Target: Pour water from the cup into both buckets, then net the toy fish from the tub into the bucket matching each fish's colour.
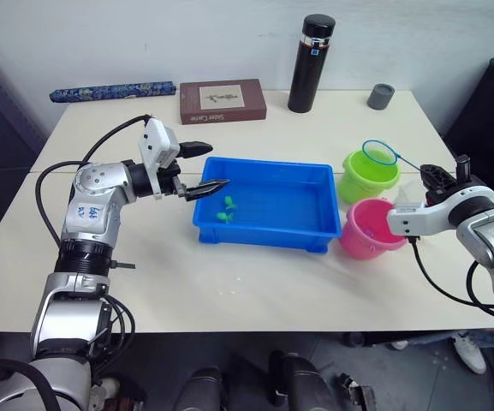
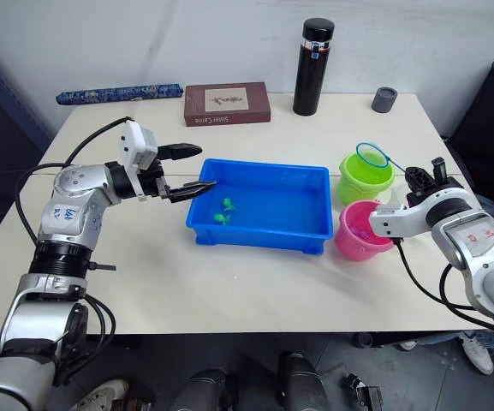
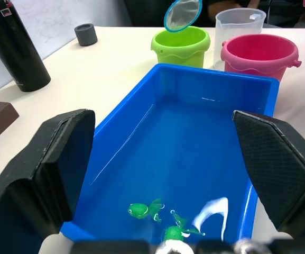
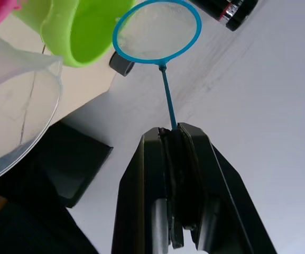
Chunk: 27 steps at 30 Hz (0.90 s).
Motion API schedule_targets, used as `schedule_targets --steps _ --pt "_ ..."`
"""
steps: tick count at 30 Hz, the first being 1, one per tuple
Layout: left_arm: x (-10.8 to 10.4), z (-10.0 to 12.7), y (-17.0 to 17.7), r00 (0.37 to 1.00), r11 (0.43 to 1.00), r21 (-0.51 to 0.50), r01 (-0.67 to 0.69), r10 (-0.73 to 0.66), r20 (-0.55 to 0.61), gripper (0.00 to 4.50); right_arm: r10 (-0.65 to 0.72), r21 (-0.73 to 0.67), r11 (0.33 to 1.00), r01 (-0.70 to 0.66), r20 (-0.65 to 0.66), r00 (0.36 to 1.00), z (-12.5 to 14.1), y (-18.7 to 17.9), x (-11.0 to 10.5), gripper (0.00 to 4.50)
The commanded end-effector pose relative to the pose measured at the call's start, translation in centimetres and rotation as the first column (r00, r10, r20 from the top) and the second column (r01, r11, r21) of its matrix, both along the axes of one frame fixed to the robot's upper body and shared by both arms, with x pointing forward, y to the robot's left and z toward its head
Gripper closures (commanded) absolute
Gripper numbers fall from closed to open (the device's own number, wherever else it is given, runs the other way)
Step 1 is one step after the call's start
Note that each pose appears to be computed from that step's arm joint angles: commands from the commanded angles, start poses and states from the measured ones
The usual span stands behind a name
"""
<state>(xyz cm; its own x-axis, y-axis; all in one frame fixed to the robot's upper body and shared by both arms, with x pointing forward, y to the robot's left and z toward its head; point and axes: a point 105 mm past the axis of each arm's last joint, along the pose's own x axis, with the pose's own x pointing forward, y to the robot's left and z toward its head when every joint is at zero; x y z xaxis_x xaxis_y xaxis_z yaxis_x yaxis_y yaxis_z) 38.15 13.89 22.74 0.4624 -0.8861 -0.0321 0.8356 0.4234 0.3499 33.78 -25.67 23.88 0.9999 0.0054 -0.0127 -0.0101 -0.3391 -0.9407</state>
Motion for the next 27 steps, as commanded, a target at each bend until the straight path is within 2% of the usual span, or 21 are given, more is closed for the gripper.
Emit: schedule_targets --steps 1,4,6,10,16,18,21,27 --pt "-0.7 1.6 1.7 1.0 0.999 -0.03 -0.016 0.017 0.025 0.02 0.057 0.287 0.956 -0.06 0.018 0.998 3.5 1.4 -0.6 4.5" --pt "-1.1 1.3 3.5 0.998 0.998 -0.026 -0.061 0.06 -0.019 0.02 0.186 0.529 0.842 -0.109 -0.094 0.978 3.8 3.3 -0.7 4.5" --pt "-1.3 0.9 4.3 0.995 0.996 -0.011 -0.086 0.086 -0.042 0.02 0.261 0.622 0.775 -0.11 -0.156 0.953 3.6 4.4 -0.9 4.5" --pt "-2.5 0.3 6.3 0.989 0.992 -0.001 -0.126 0.125 -0.076 0.02 0.387 0.781 0.625 0.003 -0.313 0.868 1.7 6.7 -0.6 4.5" --pt "-3.8 -0.7 8.4 0.973 0.98 -0.001 -0.2 0.199 -0.117 0.02 0.458 0.809 0.562 0.173 -0.478 0.749 -1.9 9.8 -0.1 4.5" --pt "-4.1 -0.9 8.8 0.968 0.975 -0.007 -0.221 0.219 -0.122 0.02 0.467 0.816 0.539 0.207 -0.495 0.733 -2.5 10.8 0.2 4.5" --pt "-4.6 -1.0 8.9 0.966 0.974 -0.02 -0.227 0.223 -0.134 0.02 0.461 0.806 0.54 0.242 -0.524 0.716 -3.5 11.5 0.5 4.5" --pt "-5.8 -2.4 9.7 0.949 0.963 -0.014 -0.269 0.262 -0.178 0.02 0.446 0.795 0.511 0.326 -0.57 0.69 -5.2 13.0 1.8 4.5"
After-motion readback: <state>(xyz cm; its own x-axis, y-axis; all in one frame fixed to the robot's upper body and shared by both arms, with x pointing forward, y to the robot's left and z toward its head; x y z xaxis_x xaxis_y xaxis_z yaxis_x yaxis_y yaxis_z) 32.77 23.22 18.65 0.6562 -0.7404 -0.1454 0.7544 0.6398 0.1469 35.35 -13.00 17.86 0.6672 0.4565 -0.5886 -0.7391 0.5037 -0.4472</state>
